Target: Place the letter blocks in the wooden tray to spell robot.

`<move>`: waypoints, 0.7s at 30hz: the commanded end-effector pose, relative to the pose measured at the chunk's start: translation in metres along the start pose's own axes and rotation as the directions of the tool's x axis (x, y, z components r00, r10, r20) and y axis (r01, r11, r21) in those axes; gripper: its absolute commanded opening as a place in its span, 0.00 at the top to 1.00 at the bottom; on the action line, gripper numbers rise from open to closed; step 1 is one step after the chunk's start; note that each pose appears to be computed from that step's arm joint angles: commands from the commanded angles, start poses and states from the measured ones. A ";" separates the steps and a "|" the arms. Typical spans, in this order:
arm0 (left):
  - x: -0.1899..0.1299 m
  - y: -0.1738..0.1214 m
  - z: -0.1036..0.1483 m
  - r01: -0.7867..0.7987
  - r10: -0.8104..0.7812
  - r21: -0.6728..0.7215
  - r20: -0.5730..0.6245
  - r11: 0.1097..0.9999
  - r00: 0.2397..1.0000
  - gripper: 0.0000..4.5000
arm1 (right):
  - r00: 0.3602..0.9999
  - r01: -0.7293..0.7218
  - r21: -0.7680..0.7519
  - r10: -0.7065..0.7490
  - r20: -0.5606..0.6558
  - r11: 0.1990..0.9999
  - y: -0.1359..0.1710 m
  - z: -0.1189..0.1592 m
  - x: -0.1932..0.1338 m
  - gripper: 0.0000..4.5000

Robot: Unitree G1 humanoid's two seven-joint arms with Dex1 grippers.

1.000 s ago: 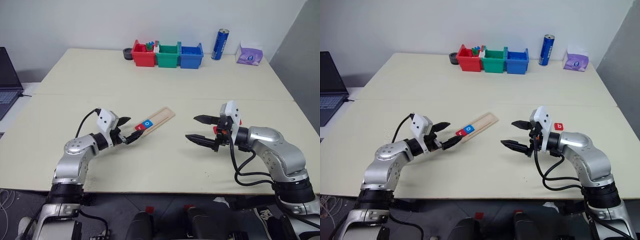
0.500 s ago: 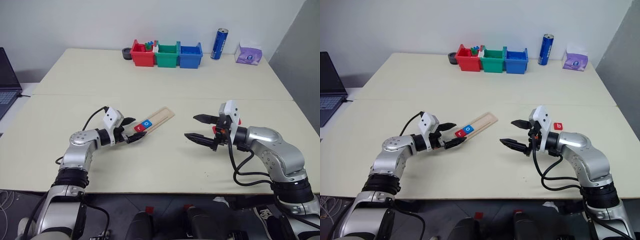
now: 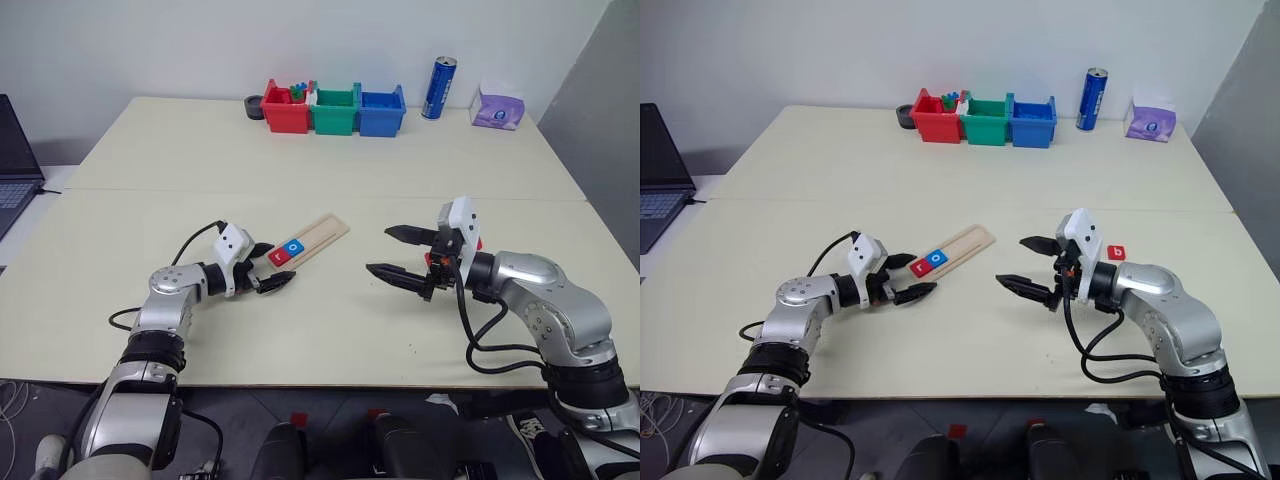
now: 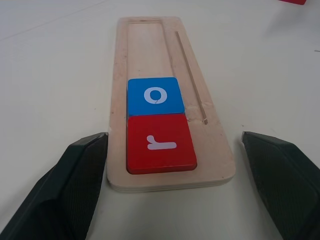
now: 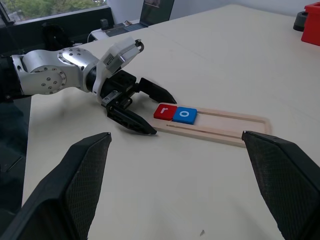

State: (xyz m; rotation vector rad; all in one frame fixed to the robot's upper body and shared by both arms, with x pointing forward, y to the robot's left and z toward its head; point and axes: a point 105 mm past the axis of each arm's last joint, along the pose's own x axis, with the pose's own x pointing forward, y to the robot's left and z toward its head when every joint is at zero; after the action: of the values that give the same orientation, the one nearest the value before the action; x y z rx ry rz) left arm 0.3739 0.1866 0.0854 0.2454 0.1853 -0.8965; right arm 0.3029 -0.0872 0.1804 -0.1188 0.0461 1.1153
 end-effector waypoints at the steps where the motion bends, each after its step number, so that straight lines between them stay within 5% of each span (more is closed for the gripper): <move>1: 0.004 0.003 0.009 -0.003 0.002 0.032 0.024 0.999 1.000 0.00 | 1.000 -0.014 -0.040 0.015 0.022 0.999 0.006 0.009 -0.001 0.01; 21: 0.006 0.009 0.001 -0.028 0.028 0.011 0.005 1.000 1.000 0.00 | 1.000 -0.005 -0.048 0.006 0.026 0.999 0.002 0.012 -0.002 0.01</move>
State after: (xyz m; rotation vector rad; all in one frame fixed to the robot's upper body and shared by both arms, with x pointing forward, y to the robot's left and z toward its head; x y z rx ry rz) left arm 0.3833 0.1860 0.0849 0.2439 0.1681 -0.8725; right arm 0.3022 -0.0866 0.1789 -0.1229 0.0524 1.1193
